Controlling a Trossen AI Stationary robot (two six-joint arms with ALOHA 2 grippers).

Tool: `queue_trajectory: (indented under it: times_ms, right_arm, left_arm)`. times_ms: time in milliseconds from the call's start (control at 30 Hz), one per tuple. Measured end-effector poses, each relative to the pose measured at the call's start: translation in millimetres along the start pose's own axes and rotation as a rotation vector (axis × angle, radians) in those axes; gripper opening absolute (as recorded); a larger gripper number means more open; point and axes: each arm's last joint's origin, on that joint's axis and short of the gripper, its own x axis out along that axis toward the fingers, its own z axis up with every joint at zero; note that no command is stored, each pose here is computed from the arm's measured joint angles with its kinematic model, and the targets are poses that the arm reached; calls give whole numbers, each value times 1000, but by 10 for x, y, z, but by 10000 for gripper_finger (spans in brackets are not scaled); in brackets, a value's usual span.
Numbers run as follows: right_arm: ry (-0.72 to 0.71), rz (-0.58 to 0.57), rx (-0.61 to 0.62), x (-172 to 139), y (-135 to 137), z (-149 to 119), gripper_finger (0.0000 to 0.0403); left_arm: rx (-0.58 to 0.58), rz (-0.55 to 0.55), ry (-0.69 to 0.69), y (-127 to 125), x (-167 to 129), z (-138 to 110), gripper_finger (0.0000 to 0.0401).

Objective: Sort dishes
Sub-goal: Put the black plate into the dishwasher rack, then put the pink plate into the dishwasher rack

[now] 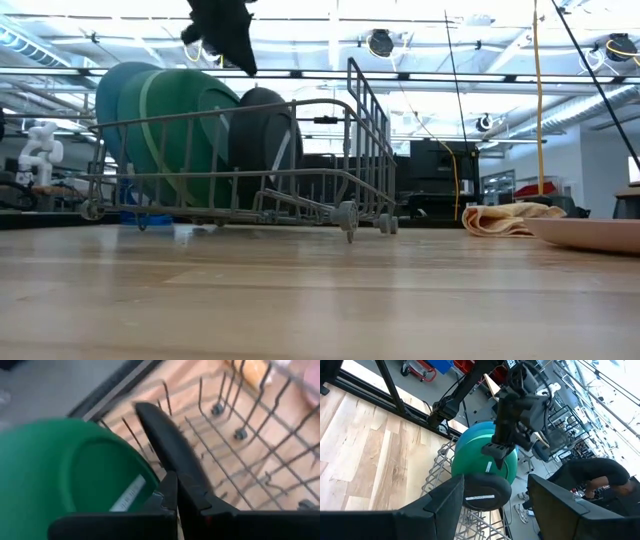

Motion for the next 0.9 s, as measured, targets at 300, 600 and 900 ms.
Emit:
queue_trajectory:
  times_ms: [300, 600, 900]
  right_arm:
    - [4, -4, 2, 20, -6, 1, 212]
    - [89, 36, 130, 204, -51, -22, 212]
    - [444, 320, 283, 614, 15, -170, 212]
  left_arm:
    - [135, -28, -117, -88, -343, 207, 1]
    - [268, -250, -344, -262, -955, 299, 1]
    - [279, -433, -533, -115, -1630, 129, 1]
